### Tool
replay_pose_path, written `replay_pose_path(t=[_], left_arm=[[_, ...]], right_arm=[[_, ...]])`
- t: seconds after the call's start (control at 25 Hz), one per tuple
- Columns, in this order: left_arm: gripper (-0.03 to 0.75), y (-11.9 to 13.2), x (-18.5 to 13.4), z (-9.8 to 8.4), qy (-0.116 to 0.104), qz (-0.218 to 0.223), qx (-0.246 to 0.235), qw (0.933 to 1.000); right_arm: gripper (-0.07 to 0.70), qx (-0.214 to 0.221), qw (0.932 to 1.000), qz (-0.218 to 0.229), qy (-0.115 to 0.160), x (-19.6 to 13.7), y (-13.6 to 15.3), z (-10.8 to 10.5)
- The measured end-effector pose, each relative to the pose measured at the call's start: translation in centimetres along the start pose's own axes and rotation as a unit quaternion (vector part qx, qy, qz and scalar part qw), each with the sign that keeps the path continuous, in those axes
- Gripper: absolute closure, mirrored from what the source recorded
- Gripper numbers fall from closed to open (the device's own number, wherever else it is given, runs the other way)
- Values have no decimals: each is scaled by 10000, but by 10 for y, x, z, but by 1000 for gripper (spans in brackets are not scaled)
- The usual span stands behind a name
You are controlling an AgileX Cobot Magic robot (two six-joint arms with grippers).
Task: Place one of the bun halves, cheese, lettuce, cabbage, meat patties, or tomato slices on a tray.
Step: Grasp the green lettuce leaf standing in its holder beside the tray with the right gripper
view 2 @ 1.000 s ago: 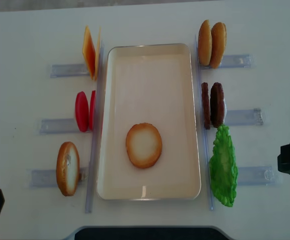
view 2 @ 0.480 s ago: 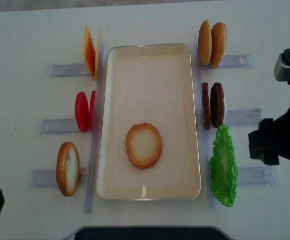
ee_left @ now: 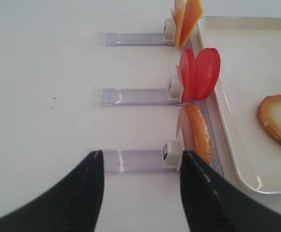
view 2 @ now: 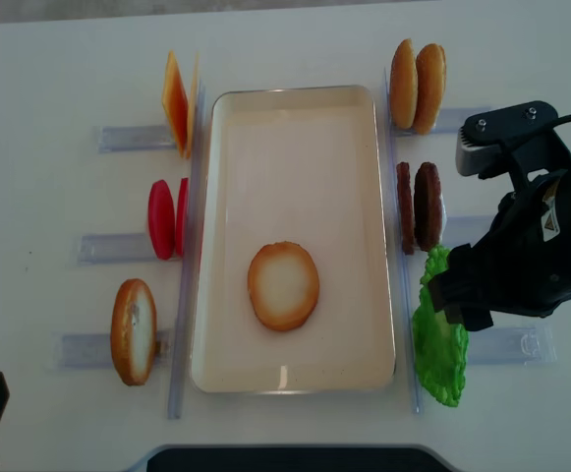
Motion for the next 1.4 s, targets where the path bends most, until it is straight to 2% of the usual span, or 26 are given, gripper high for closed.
replay_pose_path(t=[0.4, 0.8, 1.16, 1.4], left_arm=[[325, 0, 0, 0, 0, 0, 0, 10000], [325, 0, 0, 0, 0, 0, 0, 10000], [325, 0, 0, 0, 0, 0, 0, 10000], [325, 0, 0, 0, 0, 0, 0, 10000]], right_arm=[[118, 70, 9998, -184, -86, 17, -1, 10], [122, -113, 9997, 121, -161, 19, 18, 10], [307, -122, 9996, 133, -230, 19, 18, 9], [384, -143, 9993, 190, -296, 17, 18, 8]])
Point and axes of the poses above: a point on each arm's last joint axis where the gripper is mounted, y pointing out along that axis toward the gripper, z along the wrist's bending axis when the last joint is at zero, x = y × z, the point moved 9 cm from there along y, pointing out along that axis toward the gripper, and after that the axes turned 10 degrees about y, right-handed, at the moved point
